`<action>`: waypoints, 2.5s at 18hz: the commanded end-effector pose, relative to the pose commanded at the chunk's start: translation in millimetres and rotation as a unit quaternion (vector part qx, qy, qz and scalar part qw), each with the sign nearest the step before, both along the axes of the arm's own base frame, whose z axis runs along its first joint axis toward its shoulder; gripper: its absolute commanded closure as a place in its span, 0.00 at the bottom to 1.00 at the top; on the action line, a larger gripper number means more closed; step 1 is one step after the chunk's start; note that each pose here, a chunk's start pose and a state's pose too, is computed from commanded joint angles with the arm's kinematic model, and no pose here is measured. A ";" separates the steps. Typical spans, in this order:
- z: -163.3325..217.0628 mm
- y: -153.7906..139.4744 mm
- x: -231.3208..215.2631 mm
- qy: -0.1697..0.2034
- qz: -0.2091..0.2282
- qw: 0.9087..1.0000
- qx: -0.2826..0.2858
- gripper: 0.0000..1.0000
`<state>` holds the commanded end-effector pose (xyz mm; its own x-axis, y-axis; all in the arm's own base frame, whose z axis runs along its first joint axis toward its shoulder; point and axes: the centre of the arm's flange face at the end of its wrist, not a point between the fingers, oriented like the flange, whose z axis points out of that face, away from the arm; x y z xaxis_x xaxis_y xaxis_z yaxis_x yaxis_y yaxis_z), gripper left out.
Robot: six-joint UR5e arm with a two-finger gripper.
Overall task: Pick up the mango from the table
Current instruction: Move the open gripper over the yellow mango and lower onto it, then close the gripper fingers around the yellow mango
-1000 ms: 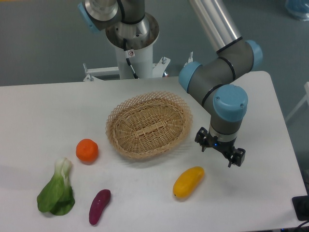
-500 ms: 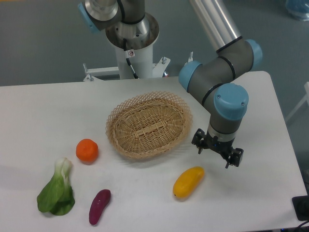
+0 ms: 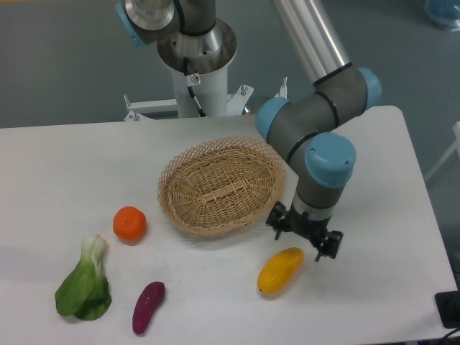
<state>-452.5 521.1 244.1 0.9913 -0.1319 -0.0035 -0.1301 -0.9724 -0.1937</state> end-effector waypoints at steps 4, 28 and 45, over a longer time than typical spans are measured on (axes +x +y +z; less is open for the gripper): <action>-10.9 13.4 2.2 0.007 -0.010 1.000 0.002 0.00; -57.8 39.1 15.6 0.039 -0.032 0.998 -0.048 0.24; 21.2 11.9 -5.7 0.085 0.001 0.996 -0.028 0.50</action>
